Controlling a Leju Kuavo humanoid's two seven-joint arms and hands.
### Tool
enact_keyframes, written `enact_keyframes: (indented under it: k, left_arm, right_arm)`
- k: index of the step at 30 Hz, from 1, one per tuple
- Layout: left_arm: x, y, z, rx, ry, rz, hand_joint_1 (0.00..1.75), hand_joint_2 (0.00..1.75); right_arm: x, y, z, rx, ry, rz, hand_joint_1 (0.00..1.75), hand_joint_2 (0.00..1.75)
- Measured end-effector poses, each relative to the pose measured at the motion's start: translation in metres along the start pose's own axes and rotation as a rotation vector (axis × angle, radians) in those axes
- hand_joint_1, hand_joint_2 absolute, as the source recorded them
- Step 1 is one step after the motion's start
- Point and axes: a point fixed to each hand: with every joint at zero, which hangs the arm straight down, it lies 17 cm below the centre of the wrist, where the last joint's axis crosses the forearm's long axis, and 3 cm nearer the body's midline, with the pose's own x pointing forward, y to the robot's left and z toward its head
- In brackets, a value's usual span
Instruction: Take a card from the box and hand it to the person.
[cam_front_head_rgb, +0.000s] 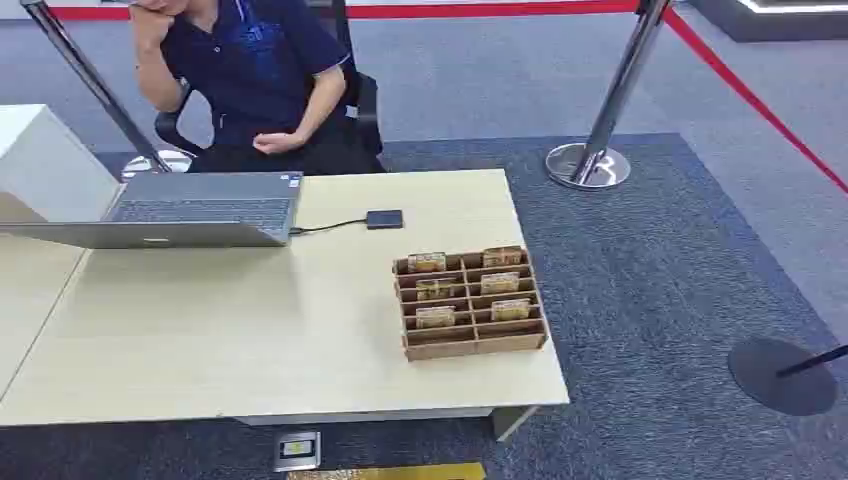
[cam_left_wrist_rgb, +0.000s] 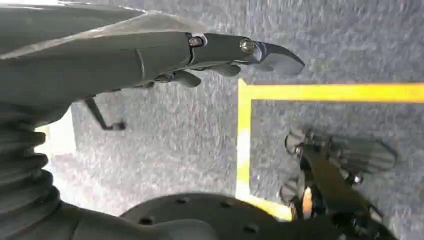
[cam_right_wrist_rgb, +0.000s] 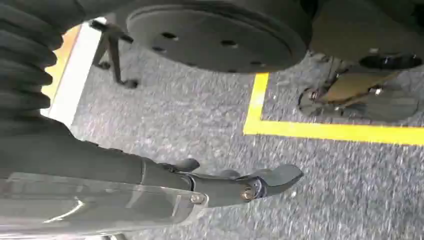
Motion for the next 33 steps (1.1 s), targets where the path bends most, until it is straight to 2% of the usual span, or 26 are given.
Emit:
enact_keyframes:
  k: [4, 5, 6, 22, 33]
  left_arm:
    - [0.005, 0.005, -0.002, 0.043, -0.009, -0.027, 0.00, 1.75]
    - [0.005, 0.007, -0.002, 0.055, -0.010, -0.033, 0.00, 0.00]
    - [0.007, 0.008, -0.002, 0.067, -0.012, -0.041, 0.00, 0.00]
    - [0.025, 0.019, -0.001, 0.238, -0.027, -0.171, 0.00, 0.00]
    - [0.040, 0.015, 0.004, 0.321, -0.053, -0.262, 0.00, 0.00]
  right_arm:
    - [0.003, -0.002, -0.001, -0.023, 0.006, 0.047, 0.00, 1.75]
    - [0.004, -0.001, -0.001, -0.027, 0.007, 0.056, 0.00, 1.75]
    - [0.006, -0.002, -0.002, -0.034, 0.007, 0.067, 0.00, 0.00]
    - [0.014, -0.007, -0.004, -0.138, 0.049, 0.252, 0.00, 0.00]
    - [0.027, -0.026, -0.004, -0.248, 0.050, 0.267, 0.00, 0.00]
